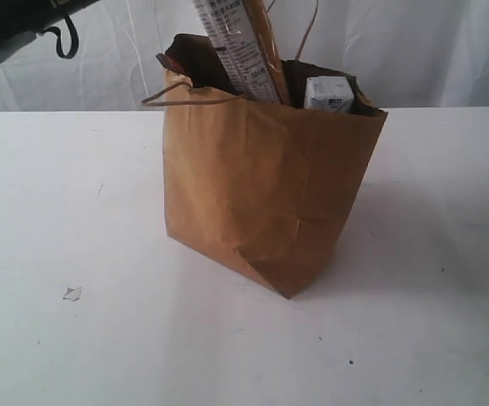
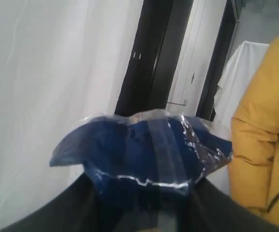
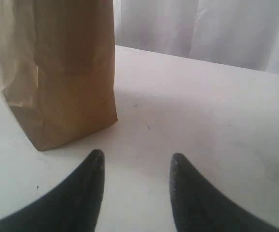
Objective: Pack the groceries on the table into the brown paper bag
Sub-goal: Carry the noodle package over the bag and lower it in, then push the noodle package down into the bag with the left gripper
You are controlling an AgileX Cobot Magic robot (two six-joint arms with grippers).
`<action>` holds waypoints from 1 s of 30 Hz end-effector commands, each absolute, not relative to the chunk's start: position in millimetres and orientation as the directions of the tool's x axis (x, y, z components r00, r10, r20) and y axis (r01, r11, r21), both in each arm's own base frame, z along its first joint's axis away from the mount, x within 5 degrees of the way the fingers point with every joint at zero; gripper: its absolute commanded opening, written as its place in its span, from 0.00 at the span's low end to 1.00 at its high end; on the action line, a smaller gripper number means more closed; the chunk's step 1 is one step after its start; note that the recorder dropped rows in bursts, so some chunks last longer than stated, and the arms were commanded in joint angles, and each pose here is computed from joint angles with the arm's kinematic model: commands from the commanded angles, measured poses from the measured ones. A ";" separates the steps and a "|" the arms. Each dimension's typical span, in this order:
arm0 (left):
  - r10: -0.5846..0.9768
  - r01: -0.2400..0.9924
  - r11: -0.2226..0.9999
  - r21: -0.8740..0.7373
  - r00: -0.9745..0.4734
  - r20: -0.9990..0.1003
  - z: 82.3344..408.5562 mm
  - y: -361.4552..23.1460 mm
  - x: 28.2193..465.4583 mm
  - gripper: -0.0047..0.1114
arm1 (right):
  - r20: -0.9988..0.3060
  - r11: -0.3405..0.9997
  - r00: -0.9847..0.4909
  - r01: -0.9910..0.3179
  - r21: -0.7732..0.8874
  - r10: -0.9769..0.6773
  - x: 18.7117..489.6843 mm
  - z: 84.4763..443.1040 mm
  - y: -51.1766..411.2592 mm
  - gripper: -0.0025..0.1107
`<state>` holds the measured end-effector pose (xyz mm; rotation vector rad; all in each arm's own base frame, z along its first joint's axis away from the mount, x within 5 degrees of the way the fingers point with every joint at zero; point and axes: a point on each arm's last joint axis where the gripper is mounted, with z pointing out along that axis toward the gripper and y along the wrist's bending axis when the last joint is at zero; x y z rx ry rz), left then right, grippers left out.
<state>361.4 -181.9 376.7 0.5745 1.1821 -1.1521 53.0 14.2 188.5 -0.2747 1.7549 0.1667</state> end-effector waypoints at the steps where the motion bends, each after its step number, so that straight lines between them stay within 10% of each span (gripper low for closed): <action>1: -0.384 0.926 0.329 -0.185 -0.049 -0.922 380.3 -183.3 357.4 0.04 | -0.980 0.962 -0.176 -0.269 -0.040 -0.090 53.0 187.7 13.9 0.39; 19: -0.171 0.938 0.330 -0.104 -0.049 -0.984 360.4 -173.0 360.9 0.08 | -0.980 0.962 -0.176 -0.269 -0.040 -0.090 53.0 187.7 13.9 0.39; 30: -0.116 0.935 0.323 -0.144 -0.112 -0.987 353.9 -167.8 361.9 0.69 | -0.980 0.962 -0.176 -0.269 -0.040 -0.090 53.0 187.7 13.9 0.39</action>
